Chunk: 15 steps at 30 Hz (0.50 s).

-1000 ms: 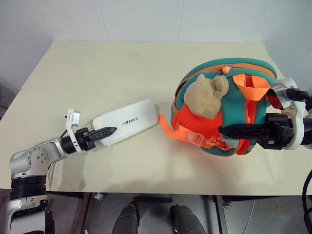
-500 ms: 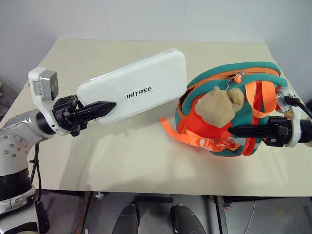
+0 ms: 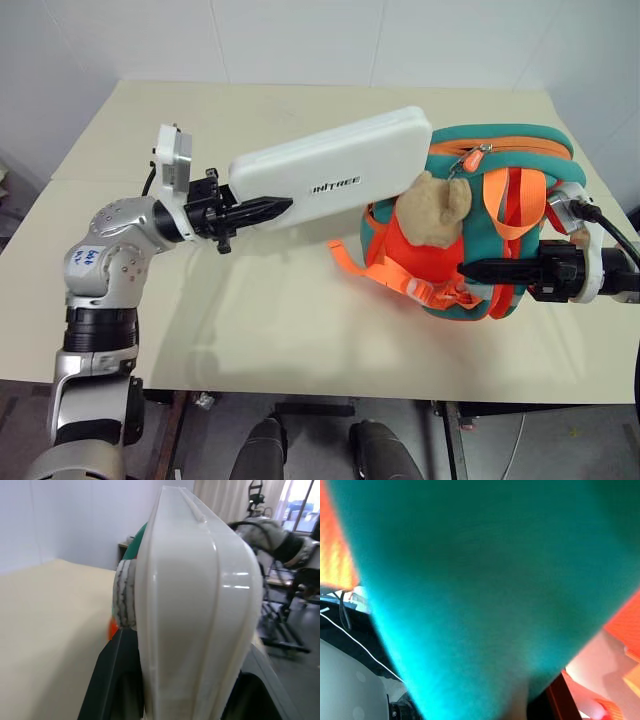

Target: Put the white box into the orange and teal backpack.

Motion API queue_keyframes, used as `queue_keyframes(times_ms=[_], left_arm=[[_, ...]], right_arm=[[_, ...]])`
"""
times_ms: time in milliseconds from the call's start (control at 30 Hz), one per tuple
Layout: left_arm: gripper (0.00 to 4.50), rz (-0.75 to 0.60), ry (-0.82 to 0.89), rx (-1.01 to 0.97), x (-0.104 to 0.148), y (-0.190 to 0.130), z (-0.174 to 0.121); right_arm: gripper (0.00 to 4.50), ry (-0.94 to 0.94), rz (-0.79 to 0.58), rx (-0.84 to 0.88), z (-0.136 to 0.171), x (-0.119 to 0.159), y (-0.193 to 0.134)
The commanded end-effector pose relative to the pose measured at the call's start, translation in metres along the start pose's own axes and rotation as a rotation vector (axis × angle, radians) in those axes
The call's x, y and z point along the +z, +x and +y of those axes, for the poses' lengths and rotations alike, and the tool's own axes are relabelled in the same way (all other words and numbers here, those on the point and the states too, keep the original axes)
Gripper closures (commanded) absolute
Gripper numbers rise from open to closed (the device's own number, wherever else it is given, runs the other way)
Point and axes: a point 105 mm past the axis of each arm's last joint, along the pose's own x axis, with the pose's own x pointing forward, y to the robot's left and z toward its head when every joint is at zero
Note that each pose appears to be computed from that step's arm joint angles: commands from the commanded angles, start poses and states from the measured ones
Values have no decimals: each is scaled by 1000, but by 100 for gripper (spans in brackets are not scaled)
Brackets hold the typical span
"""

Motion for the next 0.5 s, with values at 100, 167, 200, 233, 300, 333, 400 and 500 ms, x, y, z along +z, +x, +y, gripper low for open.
queue_keyframes(times_ms=[100,167,200,233,300,333,400,500], left_arm=[[325,1,64,-19,11,4,8],[325,7,63,-19,10,4,11],[325,-7,58,-6,12,4,15],[325,-15,62,7,14,5,19],[325,-25,99,27,18,5,25],[325,-28,111,32,19,5,27],[325,-42,122,43,23,4,32],[325,-38,109,24,23,6,34]], right_arm=[[448,-10,-25,1,9,1,-5],[448,-10,-28,-1,9,0,-4],[448,-8,-31,-2,10,-1,-4],[448,-8,-32,-2,10,-2,-4],[448,-7,-34,-4,11,-3,-4],[448,-5,-35,-6,11,-3,-4],[448,-4,-37,-7,12,-5,-5],[448,1,-38,-13,12,-7,-7]])
